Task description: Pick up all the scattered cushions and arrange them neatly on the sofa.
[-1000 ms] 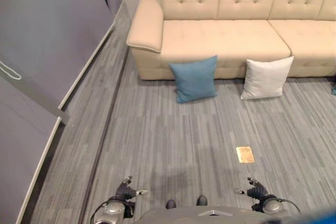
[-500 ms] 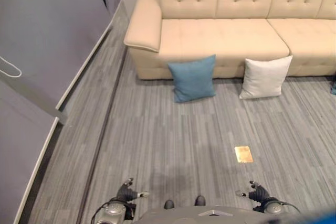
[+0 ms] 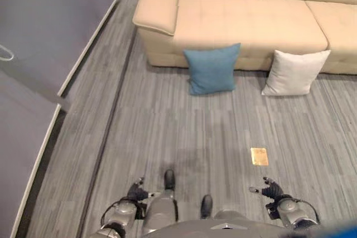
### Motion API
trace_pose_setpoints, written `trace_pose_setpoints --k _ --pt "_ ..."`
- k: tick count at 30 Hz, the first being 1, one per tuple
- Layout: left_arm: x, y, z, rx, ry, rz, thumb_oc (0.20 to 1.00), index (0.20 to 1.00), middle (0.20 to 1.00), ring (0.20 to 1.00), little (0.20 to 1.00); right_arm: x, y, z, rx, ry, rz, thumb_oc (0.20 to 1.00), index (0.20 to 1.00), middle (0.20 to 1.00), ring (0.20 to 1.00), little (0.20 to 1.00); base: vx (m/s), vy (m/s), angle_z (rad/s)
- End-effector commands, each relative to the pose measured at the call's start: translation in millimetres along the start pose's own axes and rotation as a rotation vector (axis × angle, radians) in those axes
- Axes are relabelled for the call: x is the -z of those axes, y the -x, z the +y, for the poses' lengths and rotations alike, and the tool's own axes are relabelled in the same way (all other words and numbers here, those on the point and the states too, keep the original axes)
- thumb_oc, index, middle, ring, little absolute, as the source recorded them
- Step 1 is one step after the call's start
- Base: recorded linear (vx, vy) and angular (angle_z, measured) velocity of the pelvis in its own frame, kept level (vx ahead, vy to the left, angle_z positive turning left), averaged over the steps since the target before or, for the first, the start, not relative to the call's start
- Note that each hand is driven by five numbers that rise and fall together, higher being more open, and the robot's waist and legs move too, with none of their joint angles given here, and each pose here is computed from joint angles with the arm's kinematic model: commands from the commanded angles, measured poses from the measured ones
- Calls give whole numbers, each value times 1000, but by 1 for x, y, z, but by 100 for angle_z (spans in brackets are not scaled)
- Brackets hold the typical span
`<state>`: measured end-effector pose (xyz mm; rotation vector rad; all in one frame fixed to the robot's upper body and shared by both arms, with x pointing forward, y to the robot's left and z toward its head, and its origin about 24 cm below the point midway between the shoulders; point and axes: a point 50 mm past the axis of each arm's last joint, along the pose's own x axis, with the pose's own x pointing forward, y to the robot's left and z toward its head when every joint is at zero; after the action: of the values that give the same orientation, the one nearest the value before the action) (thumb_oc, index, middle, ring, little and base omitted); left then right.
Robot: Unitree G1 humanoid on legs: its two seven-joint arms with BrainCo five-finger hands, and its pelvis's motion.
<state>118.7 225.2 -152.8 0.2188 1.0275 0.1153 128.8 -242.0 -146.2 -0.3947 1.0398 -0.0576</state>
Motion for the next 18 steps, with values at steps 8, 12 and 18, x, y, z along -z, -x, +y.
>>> trace_pose_setpoints --k 8,12,18 --pt "-13 -3 15 -29 -60 -44 1000 1000 1000 1000 1000 -41 -6 -12 22 105 -126 1000 1000 1000 1000 1000 268 45 -20" --pt "-10 -2 15 -35 -66 -34 1000 1000 1000 1000 1000 -46 -7 -17 29 139 -137 1000 1000 1000 1000 1000 310 -149 3" --pt "-10 -2 5 -7 -61 -38 1000 1000 1000 1000 1000 -34 -5 -21 31 147 -113 1000 1000 1000 1000 1000 231 -228 34"
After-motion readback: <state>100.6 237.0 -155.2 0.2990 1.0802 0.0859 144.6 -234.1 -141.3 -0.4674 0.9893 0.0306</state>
